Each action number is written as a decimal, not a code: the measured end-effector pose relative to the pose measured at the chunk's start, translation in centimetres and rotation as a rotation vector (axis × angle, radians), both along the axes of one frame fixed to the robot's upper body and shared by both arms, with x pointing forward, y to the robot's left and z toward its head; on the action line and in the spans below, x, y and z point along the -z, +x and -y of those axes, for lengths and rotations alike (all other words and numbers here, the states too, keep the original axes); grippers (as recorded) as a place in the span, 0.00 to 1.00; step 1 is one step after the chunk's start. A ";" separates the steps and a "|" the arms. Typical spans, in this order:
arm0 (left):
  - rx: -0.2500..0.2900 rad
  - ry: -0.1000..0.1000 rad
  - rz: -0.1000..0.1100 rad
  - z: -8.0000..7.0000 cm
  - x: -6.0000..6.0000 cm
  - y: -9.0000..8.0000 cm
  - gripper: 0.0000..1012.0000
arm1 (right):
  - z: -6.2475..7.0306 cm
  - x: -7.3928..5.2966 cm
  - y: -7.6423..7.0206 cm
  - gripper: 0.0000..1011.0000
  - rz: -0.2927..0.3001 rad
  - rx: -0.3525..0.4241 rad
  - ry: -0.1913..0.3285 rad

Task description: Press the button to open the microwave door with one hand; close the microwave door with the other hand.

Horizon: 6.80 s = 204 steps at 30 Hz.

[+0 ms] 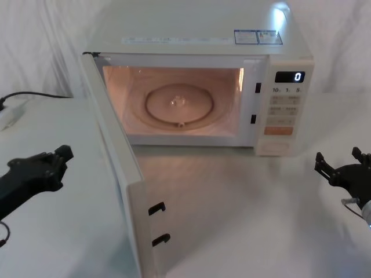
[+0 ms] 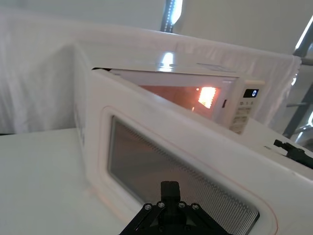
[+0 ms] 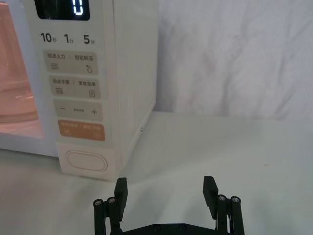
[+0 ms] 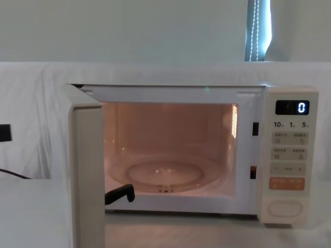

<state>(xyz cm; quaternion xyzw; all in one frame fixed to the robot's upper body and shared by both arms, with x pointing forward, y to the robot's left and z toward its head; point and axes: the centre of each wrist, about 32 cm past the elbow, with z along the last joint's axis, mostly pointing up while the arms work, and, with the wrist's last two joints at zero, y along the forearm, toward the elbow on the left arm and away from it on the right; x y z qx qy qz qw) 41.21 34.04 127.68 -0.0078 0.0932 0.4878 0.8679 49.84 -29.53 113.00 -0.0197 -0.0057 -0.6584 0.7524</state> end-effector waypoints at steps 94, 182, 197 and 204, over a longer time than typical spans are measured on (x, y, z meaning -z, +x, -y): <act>0.041 0.102 0.100 14.6 -1.1 12.5 0.00 | 0.0 0.0 0.0 0.99 0.000 0.000 0.000; -0.069 0.126 0.105 18.3 -0.6 17.9 0.00 | 0.0 0.0 0.0 0.99 0.000 0.000 0.000; -0.070 0.128 0.102 18.4 -0.5 18.2 0.00 | 0.0 0.0 0.0 0.99 0.000 0.000 0.000; -0.065 0.126 0.089 18.2 -0.6 17.8 0.00 | 0.0 0.0 0.0 0.99 0.000 0.000 0.000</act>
